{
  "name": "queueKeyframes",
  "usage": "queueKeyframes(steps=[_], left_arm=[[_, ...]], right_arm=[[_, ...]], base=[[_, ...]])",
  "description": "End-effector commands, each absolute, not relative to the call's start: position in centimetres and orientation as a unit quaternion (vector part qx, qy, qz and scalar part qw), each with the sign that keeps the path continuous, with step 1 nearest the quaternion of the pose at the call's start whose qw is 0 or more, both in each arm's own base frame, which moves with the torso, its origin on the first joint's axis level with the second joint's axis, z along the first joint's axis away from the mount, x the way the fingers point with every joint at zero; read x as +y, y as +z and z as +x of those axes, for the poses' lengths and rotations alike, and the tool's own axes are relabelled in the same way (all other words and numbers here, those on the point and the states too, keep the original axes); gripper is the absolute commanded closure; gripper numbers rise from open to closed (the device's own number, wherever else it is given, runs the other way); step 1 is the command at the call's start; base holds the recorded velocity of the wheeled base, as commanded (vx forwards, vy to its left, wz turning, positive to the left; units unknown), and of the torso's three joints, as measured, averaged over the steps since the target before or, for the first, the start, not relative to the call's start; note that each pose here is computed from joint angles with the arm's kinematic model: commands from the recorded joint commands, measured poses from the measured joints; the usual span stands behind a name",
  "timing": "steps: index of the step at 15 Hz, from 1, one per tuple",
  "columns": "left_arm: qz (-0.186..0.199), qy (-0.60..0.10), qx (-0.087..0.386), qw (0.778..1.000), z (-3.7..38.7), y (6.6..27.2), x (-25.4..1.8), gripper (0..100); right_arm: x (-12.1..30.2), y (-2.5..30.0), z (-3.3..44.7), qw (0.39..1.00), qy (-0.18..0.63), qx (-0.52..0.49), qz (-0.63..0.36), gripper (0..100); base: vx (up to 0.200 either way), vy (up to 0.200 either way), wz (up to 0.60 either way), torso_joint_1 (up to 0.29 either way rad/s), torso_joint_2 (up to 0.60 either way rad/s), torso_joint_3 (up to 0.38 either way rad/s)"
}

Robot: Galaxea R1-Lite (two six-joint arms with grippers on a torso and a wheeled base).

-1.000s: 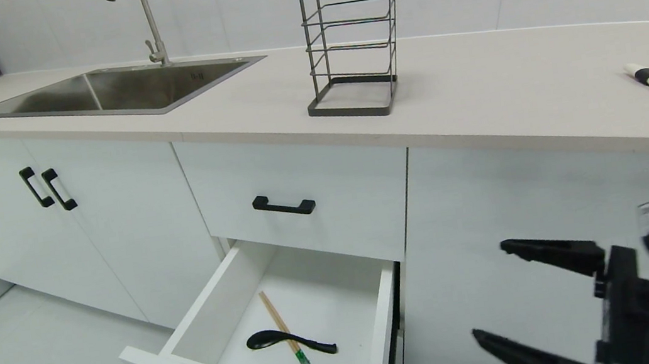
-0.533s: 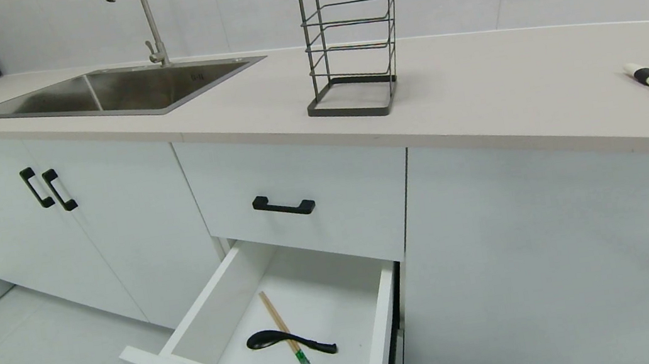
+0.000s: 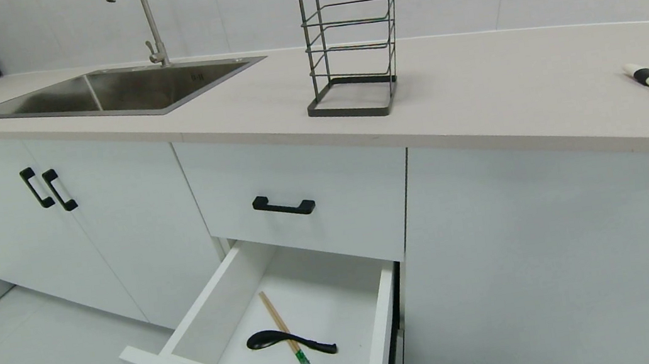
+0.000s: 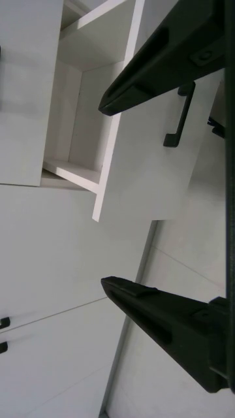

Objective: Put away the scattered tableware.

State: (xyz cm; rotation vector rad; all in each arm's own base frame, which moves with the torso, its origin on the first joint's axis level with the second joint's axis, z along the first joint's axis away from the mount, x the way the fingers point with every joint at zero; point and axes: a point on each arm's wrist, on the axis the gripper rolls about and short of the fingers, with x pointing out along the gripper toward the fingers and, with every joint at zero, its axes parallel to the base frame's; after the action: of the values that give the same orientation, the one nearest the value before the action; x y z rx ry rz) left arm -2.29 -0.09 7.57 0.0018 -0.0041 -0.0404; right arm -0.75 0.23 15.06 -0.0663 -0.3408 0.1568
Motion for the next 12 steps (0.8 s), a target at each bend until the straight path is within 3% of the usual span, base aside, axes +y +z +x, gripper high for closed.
queueKeyframes(steps=[1, 4, 5, 6, 7, 8, 9, 10, 12], left_arm=[[0.001, -0.020, -0.002, 1.000, -2.3, 7.6, -0.1, 0], [0.002, -0.021, -0.002, 1.000, -2.3, 7.6, -0.1, 0], [-0.008, -0.021, -0.003, 1.000, -2.3, 7.6, -0.1, 0], [-0.007, -0.019, -0.004, 1.000, -2.3, 7.6, -0.1, 0], [-0.008, -0.019, -0.029, 0.999, -2.4, 8.5, -0.1, 0], [-0.023, -0.022, -0.132, 0.991, -3.9, 13.4, -0.1, 0], [-0.027, -0.021, -0.145, 0.989, -4.2, 14.6, -0.1, 0], [-0.030, -0.025, -0.154, 0.987, -4.9, 17.4, -0.1, 0], [-0.035, -0.080, -0.062, 0.994, -4.1, 15.5, 0.0, 0]], right_arm=[[0.2, 12.6, -2.6, 0.979, 0.061, -0.193, -0.037, 0], [0.2, 10.2, -2.6, 0.989, 0.050, -0.133, -0.030, 0], [0.1, 8.1, -2.3, 0.999, 0.033, -0.028, -0.030, 0], [0.1, 7.4, -2.3, 0.999, 0.020, 0.009, -0.024, 0], [0.1, 7.6, -2.3, 1.000, 0.018, 0.000, -0.020, 0], [0.0, 7.6, -2.3, 1.000, 0.005, 0.001, -0.003, 0], [0.0, 7.6, -2.3, 1.000, 0.000, 0.001, 0.000, 0], [0.0, 7.5, -2.3, 1.000, -0.011, 0.002, 0.003, 0], [0.0, 7.5, -2.3, 1.000, -0.012, 0.001, 0.003, 0]], base=[[0.000, 0.000, 0.00, 0.000, 0.00, 0.000], [0.000, 0.000, 0.00, 0.000, 0.00, 0.000], [0.000, 0.000, 0.00, 0.000, 0.00, 0.000], [0.000, 0.000, 0.00, 0.000, 0.00, 0.000], [0.000, 0.000, 0.00, 0.000, 0.00, 0.000], [0.000, 0.000, 0.00, 0.000, 0.00, 0.000], [0.000, 0.000, 0.00, 0.000, 0.00, 0.000], [0.000, 0.000, 0.00, 0.000, 0.00, 0.000], [0.000, 0.000, 0.00, 0.000, 0.00, 0.000]])
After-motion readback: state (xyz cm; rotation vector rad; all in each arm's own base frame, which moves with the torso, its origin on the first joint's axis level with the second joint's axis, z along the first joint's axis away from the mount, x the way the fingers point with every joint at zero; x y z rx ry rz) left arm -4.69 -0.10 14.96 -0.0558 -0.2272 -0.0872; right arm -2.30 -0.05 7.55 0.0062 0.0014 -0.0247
